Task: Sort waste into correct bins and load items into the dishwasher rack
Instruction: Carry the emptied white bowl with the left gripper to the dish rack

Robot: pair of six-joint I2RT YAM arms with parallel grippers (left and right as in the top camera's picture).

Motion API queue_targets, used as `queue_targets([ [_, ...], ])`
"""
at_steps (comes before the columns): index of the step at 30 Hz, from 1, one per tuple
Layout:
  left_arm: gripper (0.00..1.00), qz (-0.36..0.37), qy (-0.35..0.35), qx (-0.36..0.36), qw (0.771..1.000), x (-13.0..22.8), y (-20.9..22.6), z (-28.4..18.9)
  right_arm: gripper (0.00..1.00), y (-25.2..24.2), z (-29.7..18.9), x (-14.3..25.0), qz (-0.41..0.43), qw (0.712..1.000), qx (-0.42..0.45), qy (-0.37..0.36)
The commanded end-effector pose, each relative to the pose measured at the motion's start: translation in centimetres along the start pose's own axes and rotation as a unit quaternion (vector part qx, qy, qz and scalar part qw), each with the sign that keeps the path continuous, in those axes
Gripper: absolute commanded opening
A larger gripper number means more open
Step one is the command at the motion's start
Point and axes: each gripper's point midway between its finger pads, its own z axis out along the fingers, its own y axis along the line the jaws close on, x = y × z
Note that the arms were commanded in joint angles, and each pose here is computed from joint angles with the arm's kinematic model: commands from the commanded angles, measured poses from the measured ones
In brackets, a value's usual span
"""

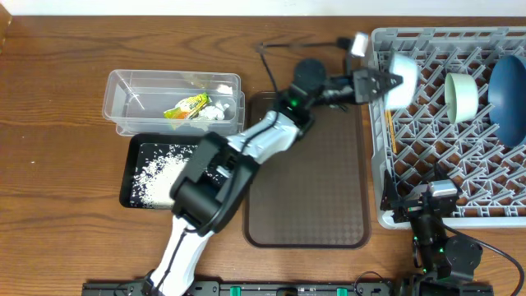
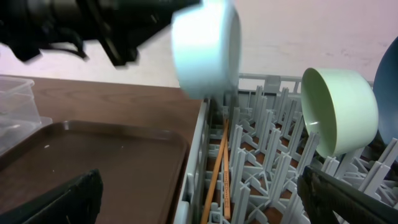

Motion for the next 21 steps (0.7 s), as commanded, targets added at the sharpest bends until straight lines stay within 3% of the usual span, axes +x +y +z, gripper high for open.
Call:
queue_targets([
  [1,0.07,-0.021,-0.017,-0.007,1.000,-0.2,1.2,0.7,0.99,0.0,0.0,0.1,-0.001,1.000,-0.002,-0.001],
  [9,0.07,-0.084,-0.015,-0.021,0.996,0.9,3.9,0.7,0.99,0.0,0.0,0.1,-0.001,1.000,-0.002,-0.001],
  [12,0.33,-0.085,-0.018,-0.022,0.996,0.5,4.0,0.5,0.99,0.0,0.0,0.1,-0.001,1.000,-0.002,-0.001],
  [19,0.64,-0.091,-0.012,-0.030,0.995,-0.3,4.9,-0.9,0.99,0.0,0.0,0.1,-0.001,1.000,-0.002,-0.001],
  [21,0.70,-0.091,-0.012,-0.032,0.995,-0.8,5.1,-1.4,0.99,0.0,0.0,0.1,-0.001,1.000,-0.002,-0.001],
])
